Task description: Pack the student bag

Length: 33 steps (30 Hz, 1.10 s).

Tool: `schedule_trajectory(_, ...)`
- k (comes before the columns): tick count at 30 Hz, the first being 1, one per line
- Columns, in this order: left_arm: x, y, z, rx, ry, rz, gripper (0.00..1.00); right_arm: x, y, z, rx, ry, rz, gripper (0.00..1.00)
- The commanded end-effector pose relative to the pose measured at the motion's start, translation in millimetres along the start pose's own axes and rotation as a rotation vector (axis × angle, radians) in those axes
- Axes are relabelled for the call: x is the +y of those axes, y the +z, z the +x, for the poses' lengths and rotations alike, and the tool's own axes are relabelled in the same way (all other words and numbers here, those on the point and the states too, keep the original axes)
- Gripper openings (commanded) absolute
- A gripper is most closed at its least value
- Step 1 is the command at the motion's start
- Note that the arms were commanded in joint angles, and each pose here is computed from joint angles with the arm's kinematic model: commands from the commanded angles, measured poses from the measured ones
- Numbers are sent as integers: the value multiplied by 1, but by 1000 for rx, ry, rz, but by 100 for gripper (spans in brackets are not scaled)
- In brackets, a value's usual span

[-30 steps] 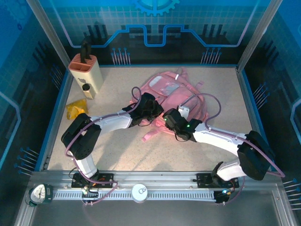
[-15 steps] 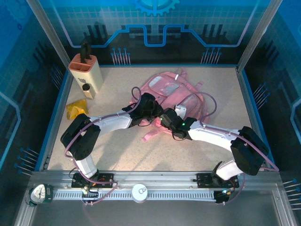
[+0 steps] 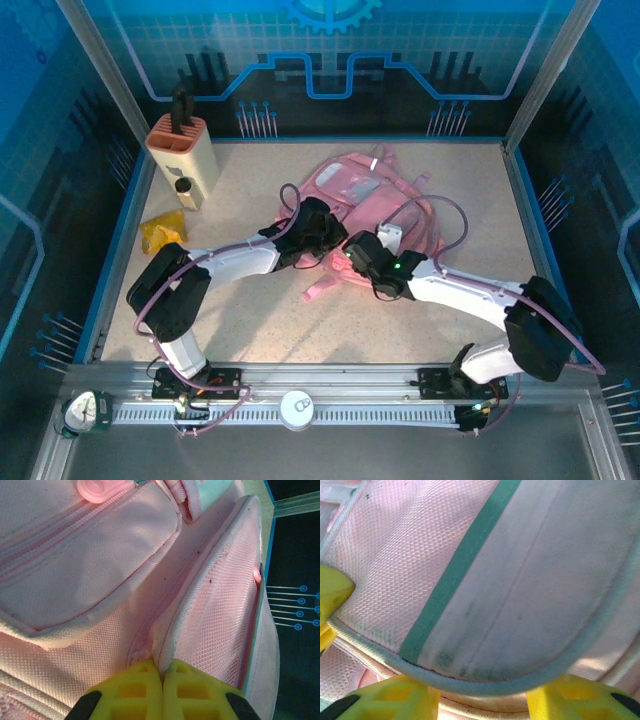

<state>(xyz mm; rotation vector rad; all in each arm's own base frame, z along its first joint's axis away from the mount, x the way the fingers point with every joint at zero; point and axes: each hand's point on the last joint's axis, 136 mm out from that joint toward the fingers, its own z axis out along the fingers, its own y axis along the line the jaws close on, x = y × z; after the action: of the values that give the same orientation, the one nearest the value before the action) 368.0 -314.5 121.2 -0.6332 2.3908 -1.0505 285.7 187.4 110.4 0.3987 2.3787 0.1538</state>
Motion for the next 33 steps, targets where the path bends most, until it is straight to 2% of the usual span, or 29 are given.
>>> schedule_trajectory(1,-11,-17,-8,-25,37,29,0,-36,-10,-7,-51,-102,123,43)
schedule_trajectory(5,-11,-18,-8,-27,39,30,0,-34,-20,-10,-56,-156,94,34)
schedule_trajectory(10,-13,-20,-10,-33,38,33,0,-18,-23,-6,-30,-199,8,30)
schedule_trajectory(12,-14,-19,-10,-34,40,33,0,-13,-21,-4,-11,-183,-22,33)
schedule_trajectory(16,-14,-19,-10,-32,40,31,0,8,-18,1,24,-119,-119,46)
schedule_trajectory(19,-14,-21,-11,-37,37,31,0,7,-11,0,16,-56,-97,58)
schedule_trajectory(27,-14,-21,-11,-38,38,30,0,8,9,-6,-17,9,-29,69)
schedule_trajectory(30,-13,-20,-11,-39,38,27,0,-5,19,-3,-17,-36,56,69)
schedule_trajectory(33,-12,-22,-11,-41,42,21,0,-10,14,-8,-21,-68,90,62)
